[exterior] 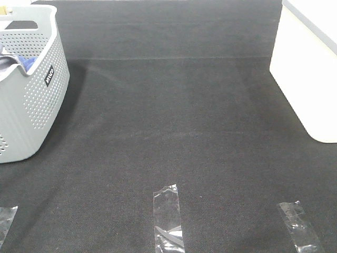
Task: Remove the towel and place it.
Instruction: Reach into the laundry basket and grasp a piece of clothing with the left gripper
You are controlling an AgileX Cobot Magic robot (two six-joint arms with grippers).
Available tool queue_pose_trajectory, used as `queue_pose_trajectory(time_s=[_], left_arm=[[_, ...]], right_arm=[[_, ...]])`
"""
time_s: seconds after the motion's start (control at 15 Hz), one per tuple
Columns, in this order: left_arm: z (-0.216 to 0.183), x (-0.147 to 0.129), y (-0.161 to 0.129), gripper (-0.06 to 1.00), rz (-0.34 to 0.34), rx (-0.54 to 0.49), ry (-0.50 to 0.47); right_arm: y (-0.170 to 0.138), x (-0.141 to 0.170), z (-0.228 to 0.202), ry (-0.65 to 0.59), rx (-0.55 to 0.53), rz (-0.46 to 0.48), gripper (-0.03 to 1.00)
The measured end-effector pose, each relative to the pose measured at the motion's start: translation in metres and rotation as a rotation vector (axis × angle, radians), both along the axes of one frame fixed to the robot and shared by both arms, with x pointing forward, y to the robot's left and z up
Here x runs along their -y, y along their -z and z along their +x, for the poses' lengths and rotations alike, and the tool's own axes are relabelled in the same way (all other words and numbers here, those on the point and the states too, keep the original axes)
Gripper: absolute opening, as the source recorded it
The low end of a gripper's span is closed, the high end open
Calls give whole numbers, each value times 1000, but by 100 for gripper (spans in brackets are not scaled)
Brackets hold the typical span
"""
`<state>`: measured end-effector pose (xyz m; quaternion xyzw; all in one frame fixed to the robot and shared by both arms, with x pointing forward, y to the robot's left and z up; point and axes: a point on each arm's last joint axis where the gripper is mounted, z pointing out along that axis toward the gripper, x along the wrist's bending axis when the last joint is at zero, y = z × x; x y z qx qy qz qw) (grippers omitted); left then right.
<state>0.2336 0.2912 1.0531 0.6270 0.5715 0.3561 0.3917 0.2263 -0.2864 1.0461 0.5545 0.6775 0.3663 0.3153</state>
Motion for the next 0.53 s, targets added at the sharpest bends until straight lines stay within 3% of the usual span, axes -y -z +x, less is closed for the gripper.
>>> queue_pose_trajectory(time_s=[0.2,0.33,0.53], left_arm=[[10,-1,-12,76,-15,49,-17],[39,-5,-28,76,-10,106,-46],[97,-8,-41,76,-14,78,-69]], right_arm=[[0,0,0,-1,0,1,95],[0,0,0,-1,0,1,95],[0,0,0,-1,0,1,95]])
